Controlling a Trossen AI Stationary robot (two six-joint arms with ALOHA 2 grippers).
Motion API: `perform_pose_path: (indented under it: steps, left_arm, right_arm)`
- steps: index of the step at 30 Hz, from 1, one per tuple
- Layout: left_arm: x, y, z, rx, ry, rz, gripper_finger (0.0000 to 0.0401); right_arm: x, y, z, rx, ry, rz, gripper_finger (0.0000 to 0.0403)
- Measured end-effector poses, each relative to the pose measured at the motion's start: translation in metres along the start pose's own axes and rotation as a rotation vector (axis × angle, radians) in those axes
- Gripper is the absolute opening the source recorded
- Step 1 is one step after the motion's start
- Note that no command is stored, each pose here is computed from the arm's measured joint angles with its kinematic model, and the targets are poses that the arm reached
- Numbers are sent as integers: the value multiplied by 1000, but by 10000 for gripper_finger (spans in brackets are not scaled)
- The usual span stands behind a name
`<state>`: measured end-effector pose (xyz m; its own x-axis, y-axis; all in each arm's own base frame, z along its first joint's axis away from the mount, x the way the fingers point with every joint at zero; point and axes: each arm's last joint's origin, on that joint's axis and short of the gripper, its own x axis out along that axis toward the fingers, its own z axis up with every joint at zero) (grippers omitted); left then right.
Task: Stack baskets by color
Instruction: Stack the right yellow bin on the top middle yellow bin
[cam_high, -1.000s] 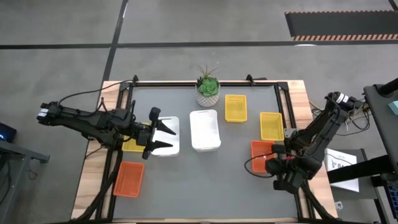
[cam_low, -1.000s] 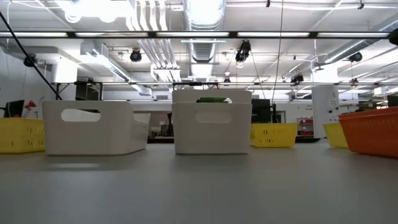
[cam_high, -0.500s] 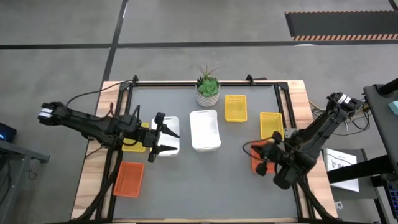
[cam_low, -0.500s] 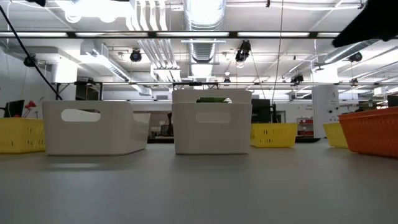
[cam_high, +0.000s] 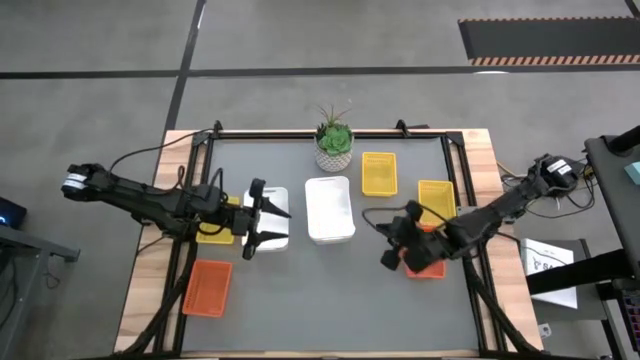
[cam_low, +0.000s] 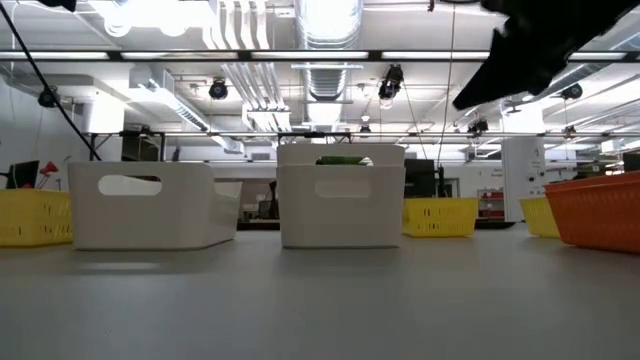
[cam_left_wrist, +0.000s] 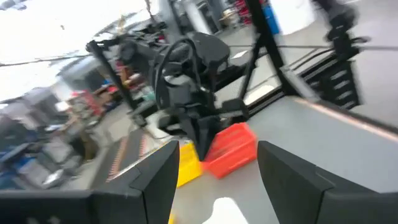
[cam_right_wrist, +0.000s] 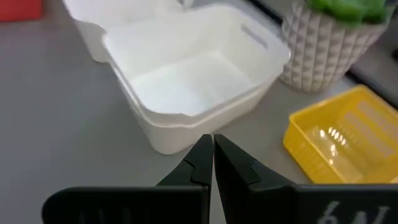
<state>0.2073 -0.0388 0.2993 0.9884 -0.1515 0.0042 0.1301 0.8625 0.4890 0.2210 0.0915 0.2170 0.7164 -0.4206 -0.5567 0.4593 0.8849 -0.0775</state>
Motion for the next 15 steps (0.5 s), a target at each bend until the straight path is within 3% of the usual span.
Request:
perform_pose_path:
  steps: [4, 7, 15]
  left_arm:
    - [-2, 4, 1, 73, 38, 88, 201]
    - [-3, 6, 1, 117, 71, 154, 201]
    - [-5, 7, -3, 135, 164, 224, 201]
  right_arm:
    - [16, -18, 9, 84, 90, 21, 8]
    - [29, -33, 13, 211, 153, 5, 8]
    - [39, -69, 3, 499, 338, -216, 16]
